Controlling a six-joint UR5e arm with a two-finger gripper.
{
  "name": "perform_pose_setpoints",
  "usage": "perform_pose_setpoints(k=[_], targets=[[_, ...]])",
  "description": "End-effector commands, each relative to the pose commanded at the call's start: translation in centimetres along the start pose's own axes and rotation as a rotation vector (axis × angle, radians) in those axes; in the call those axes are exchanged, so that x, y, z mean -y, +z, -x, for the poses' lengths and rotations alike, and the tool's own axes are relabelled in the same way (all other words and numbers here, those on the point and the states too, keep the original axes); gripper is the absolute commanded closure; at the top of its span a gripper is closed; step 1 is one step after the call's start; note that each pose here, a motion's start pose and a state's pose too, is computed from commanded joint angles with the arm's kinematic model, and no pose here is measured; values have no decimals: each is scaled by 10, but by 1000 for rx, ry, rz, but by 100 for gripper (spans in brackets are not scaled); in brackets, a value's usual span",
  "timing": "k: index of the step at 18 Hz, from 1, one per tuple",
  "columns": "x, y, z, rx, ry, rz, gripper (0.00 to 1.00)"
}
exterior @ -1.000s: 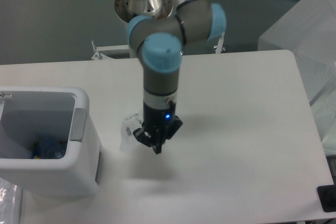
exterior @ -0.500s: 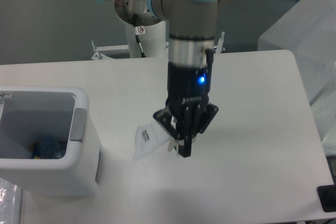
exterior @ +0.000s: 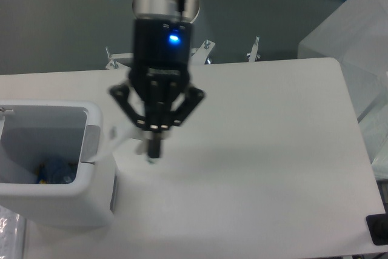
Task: Place the trash in the trash can
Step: 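Carry the wrapper over the trash bin, then open the gripper to release the wrapper into the bin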
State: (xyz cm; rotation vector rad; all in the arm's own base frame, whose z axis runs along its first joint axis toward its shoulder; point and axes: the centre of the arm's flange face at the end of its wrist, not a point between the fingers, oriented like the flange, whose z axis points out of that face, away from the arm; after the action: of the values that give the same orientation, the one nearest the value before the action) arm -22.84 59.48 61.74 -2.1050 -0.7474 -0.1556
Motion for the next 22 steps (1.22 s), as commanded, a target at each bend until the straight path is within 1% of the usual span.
perform_pose_setpoints(k=[2,4,8,15,16,17,19,20,21,22], targets=[[-3,2,-13,-18,9,4,100],[-23,17,-31,-38,30,49,100],[-42,32,-47,-58,48,90,100],[-61,59,-48,-61,55,143,99],[-63,61,-50,-63,60,147,95],[-66,64,-49,-62,59,155,87],[-69,65,-52,-66,63,160,81],[-70,67,-51,-65,62,164,75],[-72,67,-51,-64,63,167,60],[-71,66,-50,-63,63,166,43]])
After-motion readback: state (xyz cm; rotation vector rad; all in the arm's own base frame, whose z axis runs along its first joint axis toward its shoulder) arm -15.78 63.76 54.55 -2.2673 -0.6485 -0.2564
